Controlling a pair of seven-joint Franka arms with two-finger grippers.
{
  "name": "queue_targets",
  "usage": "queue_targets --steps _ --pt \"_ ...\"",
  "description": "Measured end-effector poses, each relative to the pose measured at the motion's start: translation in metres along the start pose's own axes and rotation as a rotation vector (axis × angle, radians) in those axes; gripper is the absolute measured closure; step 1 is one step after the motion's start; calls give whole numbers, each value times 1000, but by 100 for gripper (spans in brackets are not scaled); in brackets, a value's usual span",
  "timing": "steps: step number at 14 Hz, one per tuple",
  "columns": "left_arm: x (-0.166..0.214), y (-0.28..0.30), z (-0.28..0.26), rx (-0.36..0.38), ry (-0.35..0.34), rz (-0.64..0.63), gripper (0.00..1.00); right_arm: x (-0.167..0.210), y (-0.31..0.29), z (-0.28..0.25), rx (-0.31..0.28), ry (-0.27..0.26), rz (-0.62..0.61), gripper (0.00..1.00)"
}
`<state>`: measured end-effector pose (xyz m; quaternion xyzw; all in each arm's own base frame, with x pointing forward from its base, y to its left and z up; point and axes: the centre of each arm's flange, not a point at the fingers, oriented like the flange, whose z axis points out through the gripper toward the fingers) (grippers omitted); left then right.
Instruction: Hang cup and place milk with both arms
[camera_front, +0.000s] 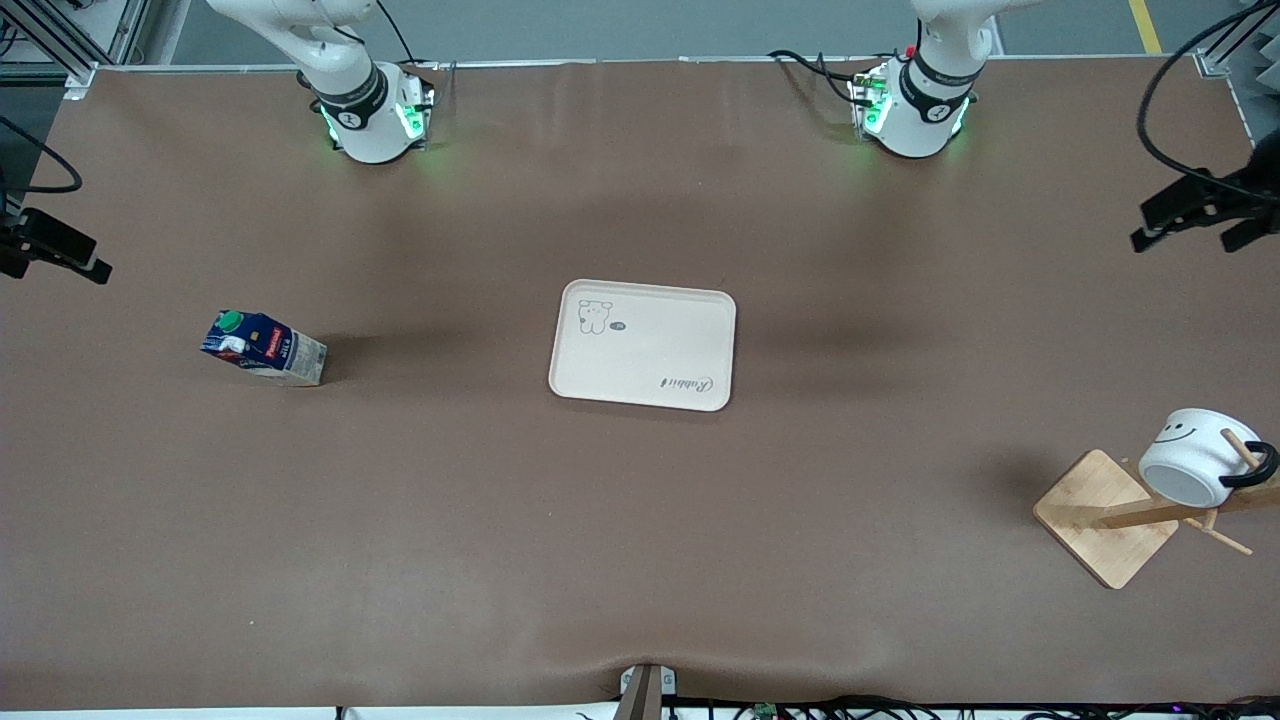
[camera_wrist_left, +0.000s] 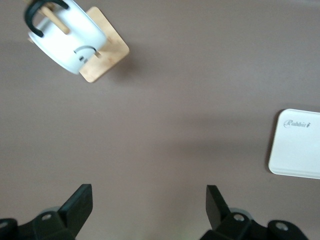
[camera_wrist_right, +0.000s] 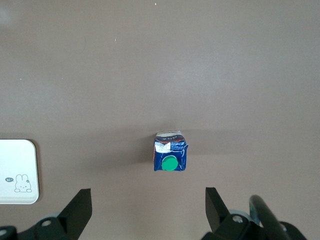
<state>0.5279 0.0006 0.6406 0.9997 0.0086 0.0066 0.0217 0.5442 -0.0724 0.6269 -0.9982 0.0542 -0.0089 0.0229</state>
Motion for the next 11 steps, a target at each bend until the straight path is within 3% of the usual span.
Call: queue_targets --steps 6,11 --pt "-17 26 -14 17 -11 7 0 0 -2 0 -22 0 -9 0" --pt "-18 29 -19 84 0 22 0 1 -7 0 -44 2 -24 0"
